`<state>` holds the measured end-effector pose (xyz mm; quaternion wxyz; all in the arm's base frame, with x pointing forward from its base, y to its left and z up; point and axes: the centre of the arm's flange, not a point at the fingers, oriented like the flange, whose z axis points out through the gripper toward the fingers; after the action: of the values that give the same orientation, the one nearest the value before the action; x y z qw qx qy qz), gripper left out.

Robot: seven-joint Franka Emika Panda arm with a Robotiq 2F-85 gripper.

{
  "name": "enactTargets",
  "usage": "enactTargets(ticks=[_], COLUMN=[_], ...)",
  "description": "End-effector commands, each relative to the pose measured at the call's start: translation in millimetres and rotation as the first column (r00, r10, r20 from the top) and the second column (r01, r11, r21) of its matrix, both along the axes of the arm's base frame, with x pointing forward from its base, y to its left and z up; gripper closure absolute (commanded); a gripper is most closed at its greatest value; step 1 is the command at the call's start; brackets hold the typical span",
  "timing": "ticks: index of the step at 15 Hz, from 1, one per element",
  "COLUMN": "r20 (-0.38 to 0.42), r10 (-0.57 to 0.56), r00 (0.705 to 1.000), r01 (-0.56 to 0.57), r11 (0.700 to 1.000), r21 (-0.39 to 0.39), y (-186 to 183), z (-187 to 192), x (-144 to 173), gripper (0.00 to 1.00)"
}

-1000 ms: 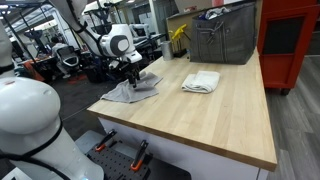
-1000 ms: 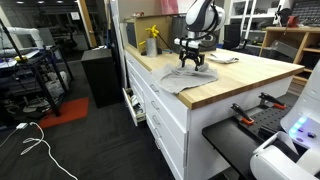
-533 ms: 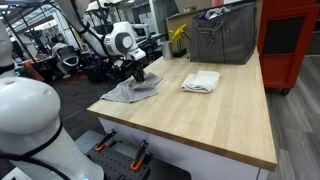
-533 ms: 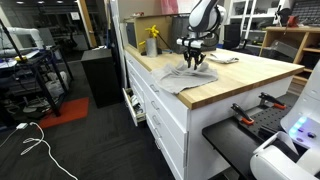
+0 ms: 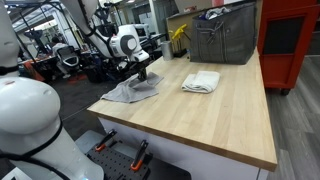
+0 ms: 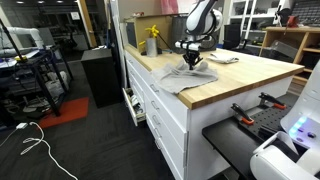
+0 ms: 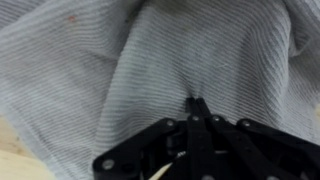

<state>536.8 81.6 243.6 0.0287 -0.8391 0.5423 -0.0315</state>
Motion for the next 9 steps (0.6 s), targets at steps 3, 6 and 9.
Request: enactTargets(ticks=[3, 6, 9], r20=[-0.036, -0.049, -0.058], r10=[-0.091, -0.13, -0.157], r00=[0.995, 0.99, 0.986], r01=[0.088, 0.123, 0.147], r11=[0.993, 0.985, 0.976], r21=[-0.074, -0.123, -0.16], y=[-41, -68, -87], z=[-19, -27, -32], x=[22, 26, 31], gripper=[1.0, 1.0, 1.0])
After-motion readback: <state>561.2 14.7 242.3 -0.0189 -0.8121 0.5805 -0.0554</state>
